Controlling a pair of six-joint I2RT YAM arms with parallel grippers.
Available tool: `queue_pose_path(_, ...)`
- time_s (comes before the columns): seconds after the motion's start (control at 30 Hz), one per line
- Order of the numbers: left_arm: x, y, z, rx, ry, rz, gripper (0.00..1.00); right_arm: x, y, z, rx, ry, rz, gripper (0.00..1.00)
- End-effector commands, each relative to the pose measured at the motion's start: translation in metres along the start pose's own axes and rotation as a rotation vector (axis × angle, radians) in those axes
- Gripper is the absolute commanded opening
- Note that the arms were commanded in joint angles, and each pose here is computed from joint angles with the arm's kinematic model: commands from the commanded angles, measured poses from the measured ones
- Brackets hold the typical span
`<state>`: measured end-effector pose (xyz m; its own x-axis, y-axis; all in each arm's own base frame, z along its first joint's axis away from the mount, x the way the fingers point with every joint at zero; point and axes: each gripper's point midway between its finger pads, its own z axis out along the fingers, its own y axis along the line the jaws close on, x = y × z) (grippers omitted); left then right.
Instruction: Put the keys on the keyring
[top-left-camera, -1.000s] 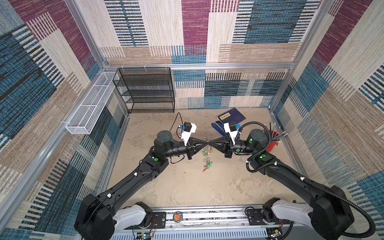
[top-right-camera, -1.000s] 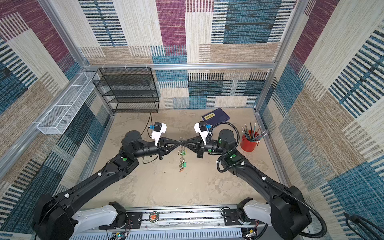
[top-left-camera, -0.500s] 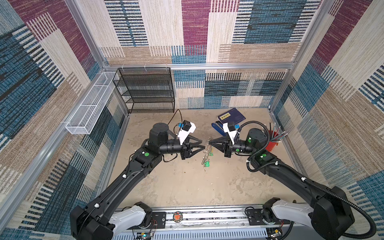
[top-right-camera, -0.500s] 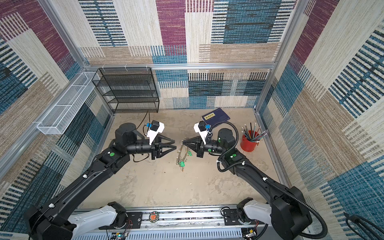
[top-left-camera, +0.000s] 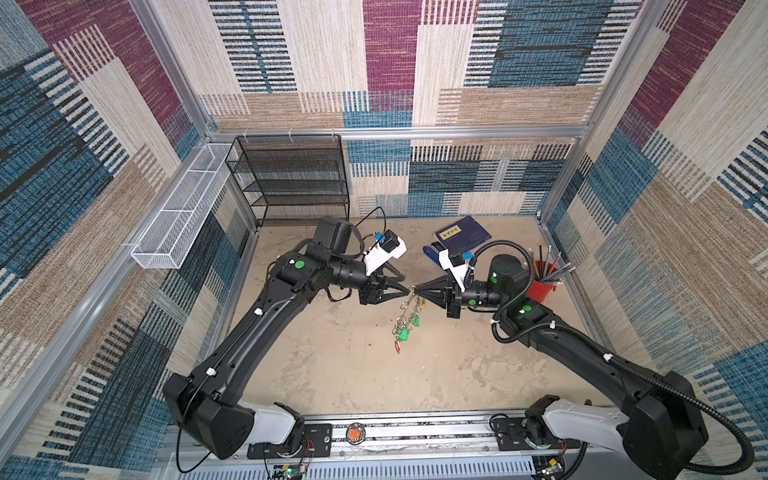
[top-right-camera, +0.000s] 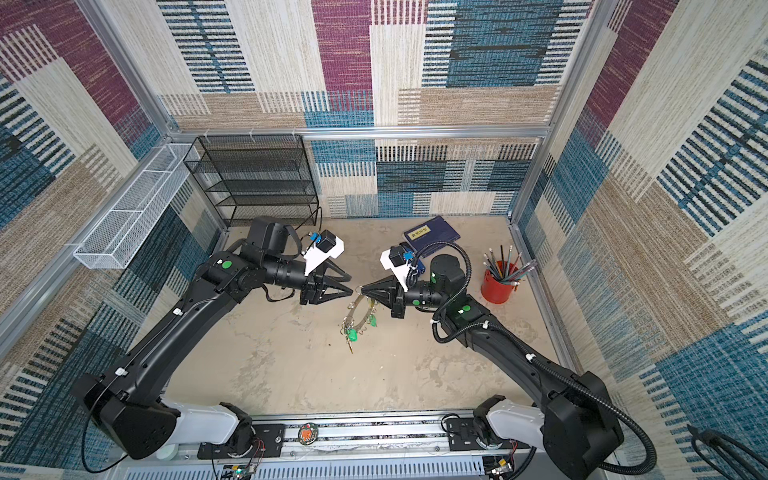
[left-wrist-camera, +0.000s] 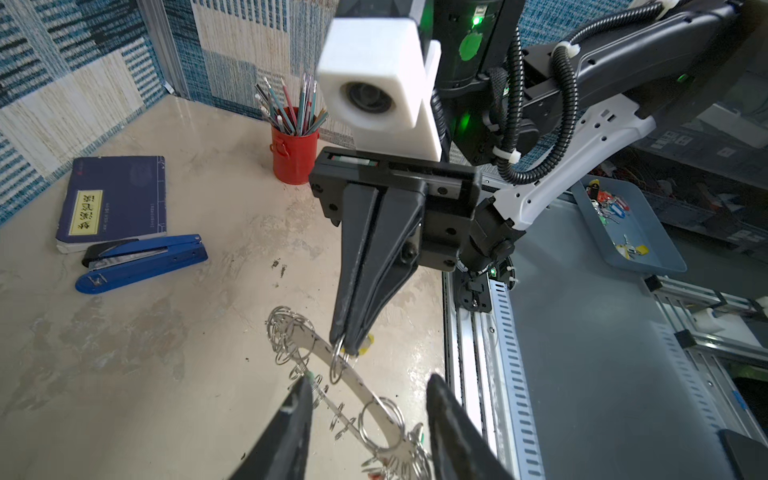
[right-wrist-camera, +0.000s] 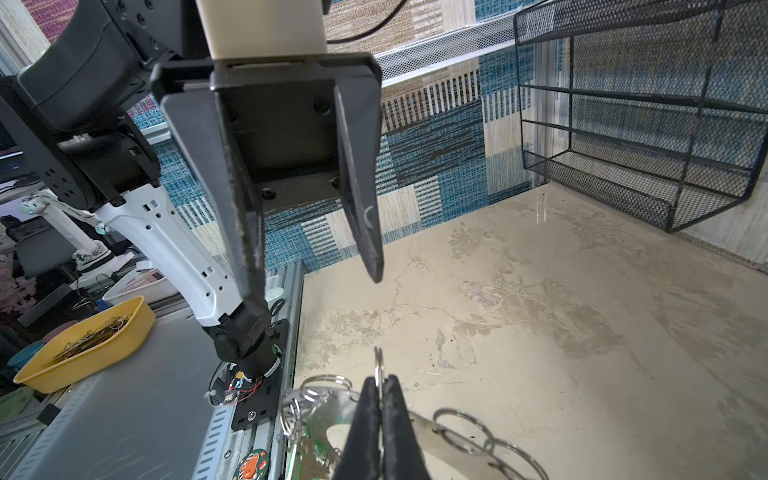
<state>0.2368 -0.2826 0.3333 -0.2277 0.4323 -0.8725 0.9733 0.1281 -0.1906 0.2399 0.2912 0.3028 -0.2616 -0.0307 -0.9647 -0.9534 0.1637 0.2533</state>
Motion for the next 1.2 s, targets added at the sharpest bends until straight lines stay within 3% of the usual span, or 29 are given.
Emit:
queue_pose_path(0.0, 0.009, -0.01, 0.001, 0.059, 0.049, 0.0, 0.44, -0.007, 0.007, 0.0, -0.032, -0.022, -0.04, 0.0)
queue_pose_path(0.4, 0.01, -0.005, 0.023, 0.073, 0.114, 0.002, 0.35, -0.007, 0.011, -0.001, -0.049, -0.027, -0.039, 0.0)
queue_pose_path(0.7, 0.016, 0.014, 0.025, -0.021, 0.14, 0.014, 0.34, -0.005, 0.013, -0.002, -0.061, -0.029, -0.035, 0.0)
queue_pose_path(0.9, 0.019, 0.013, 0.027, -0.008, 0.138, 0.019, 0.32, -0.005, 0.014, -0.002, -0.068, -0.029, -0.034, 0.0)
queue_pose_path(1.17, 0.018, 0.006, 0.03, 0.05, 0.13, 0.005, 0.2, -0.003, 0.013, -0.001, -0.07, -0.026, -0.03, 0.0)
